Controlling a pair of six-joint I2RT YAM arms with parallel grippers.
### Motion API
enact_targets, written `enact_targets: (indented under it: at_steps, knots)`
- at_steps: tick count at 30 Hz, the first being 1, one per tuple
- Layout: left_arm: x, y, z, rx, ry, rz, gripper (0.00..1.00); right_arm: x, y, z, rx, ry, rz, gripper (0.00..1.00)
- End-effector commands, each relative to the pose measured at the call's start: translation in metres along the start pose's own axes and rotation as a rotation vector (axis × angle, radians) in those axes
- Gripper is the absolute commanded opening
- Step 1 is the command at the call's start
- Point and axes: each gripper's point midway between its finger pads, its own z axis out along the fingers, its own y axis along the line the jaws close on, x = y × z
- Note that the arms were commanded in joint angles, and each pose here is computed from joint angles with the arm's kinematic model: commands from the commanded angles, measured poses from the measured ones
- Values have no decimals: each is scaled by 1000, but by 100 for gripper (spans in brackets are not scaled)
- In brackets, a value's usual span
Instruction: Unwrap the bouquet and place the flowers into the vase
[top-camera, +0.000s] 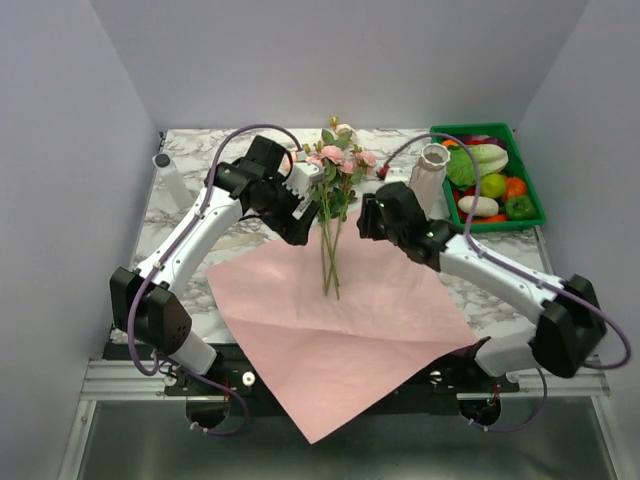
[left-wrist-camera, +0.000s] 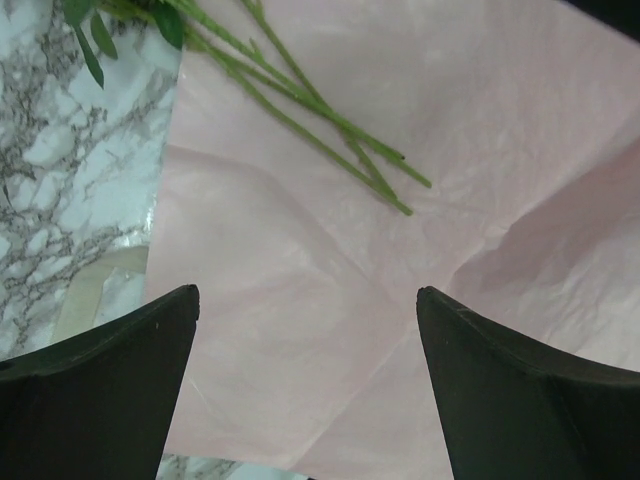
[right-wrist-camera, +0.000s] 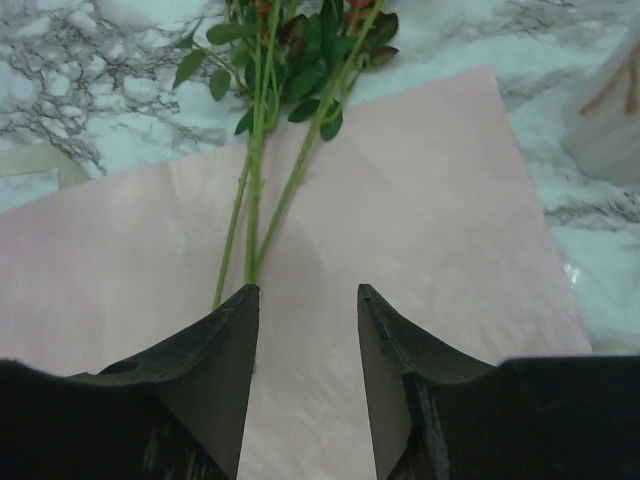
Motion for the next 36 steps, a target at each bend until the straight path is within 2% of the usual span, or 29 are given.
enact_targets:
  at_steps: [1,2,4,6,7,10,18,27,30,31,36]
  knots:
    - [20,21,-1,-115,4,46,99,2,21,51,-98,139,-46,50]
    - [25,22,0,-121,16,40,99,-6,31,61,-123,144,-35,49]
    - [40,29,6,-134,51,24,99,11,31,92,-106,211,-30,48]
    - [49,34,9,-152,63,29,99,6,36,109,-105,218,-14,47]
    - [56,36,14,-159,73,31,99,23,32,123,-82,267,-8,46]
    - [66,39,14,-172,83,24,99,35,27,143,-39,291,-6,45]
    - [62,37,5,-179,43,34,99,62,4,170,86,321,-3,44]
    - [70,30,5,-157,47,22,99,64,3,190,118,306,17,43]
    - [74,27,4,-149,48,27,99,73,-2,195,143,317,16,35]
    - [75,26,5,-147,46,28,99,76,-5,196,155,320,16,24]
    - [73,26,1,-160,26,25,99,73,-12,195,196,301,23,8]
